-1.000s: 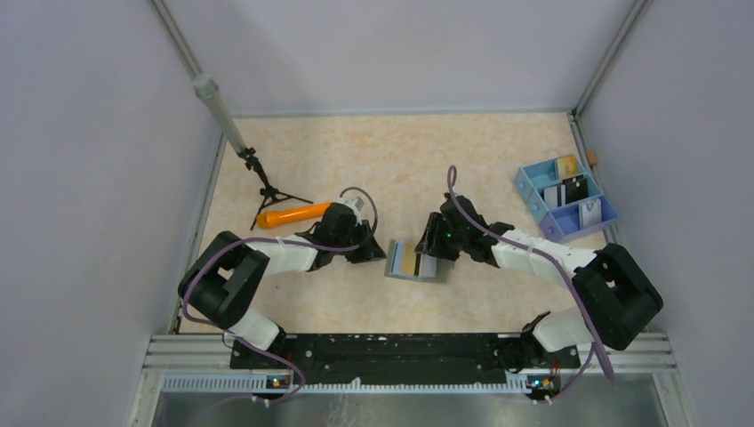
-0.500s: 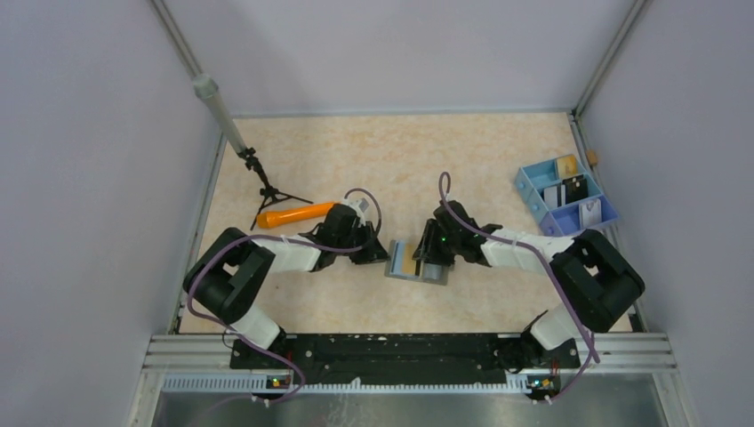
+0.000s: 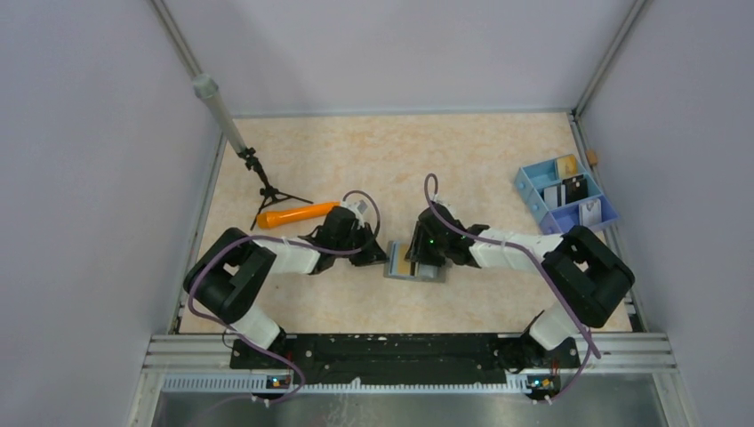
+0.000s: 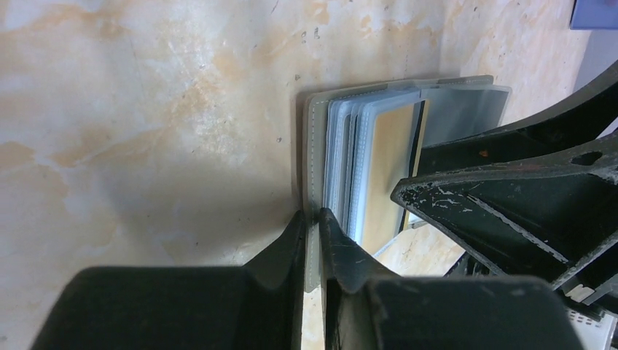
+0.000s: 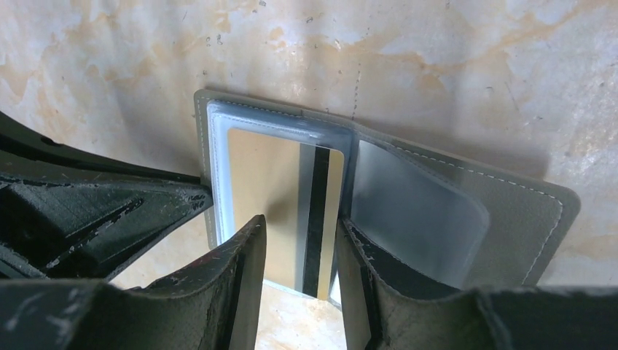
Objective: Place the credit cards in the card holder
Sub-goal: Insert the credit card into the card holder.
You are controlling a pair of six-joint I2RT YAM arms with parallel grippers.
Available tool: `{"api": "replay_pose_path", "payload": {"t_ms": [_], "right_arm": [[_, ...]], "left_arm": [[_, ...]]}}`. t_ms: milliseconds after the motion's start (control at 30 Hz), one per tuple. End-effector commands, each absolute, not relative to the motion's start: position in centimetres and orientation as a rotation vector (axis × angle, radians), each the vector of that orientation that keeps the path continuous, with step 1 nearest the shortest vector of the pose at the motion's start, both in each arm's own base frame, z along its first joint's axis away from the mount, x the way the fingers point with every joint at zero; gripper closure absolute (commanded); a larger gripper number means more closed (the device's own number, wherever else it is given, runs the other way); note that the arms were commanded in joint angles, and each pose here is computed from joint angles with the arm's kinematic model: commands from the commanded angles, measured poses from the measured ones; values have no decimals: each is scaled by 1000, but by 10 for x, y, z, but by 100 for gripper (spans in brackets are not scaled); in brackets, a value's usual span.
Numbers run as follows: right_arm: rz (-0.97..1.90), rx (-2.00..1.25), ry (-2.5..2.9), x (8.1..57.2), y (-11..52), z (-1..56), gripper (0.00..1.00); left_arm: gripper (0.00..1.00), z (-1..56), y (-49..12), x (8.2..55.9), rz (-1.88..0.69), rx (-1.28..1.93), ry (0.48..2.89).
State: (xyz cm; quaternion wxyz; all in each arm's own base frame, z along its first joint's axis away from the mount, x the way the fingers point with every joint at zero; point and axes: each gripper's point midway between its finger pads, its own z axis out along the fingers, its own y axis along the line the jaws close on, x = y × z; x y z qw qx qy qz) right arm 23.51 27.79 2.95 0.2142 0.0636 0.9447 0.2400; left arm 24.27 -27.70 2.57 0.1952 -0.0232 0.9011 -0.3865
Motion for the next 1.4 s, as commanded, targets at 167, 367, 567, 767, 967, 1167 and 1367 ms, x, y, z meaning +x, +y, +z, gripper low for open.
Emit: {"api": "replay_pose_path", "payload": {"t_ms": [167,367,567,767,967,1167,1367], "right_arm": [[714,216,2488,245,309,61,60],[754,195,2487,243,323,66,60],[746,181,2463,243,326,76,60],[664,155,2421,249,312,90,55],[581,145,2358,253,291,112,44],[487,124,2344,258,263,117,39],[363,130,2362,262,227,108,38]], "left_arm": [[94,50,-283,238,-1188,-127,2430],[99,64,-285,238,-1244,-148,2379],[100,79,-279,239,-1223,-162,2339],[100,98,-272,242,-1165,-119,2312],[100,108,-272,242,-1134,-61,2325],[100,120,-278,245,-1169,-36,2301],[100,113,-277,248,-1119,-12,2341]]}}
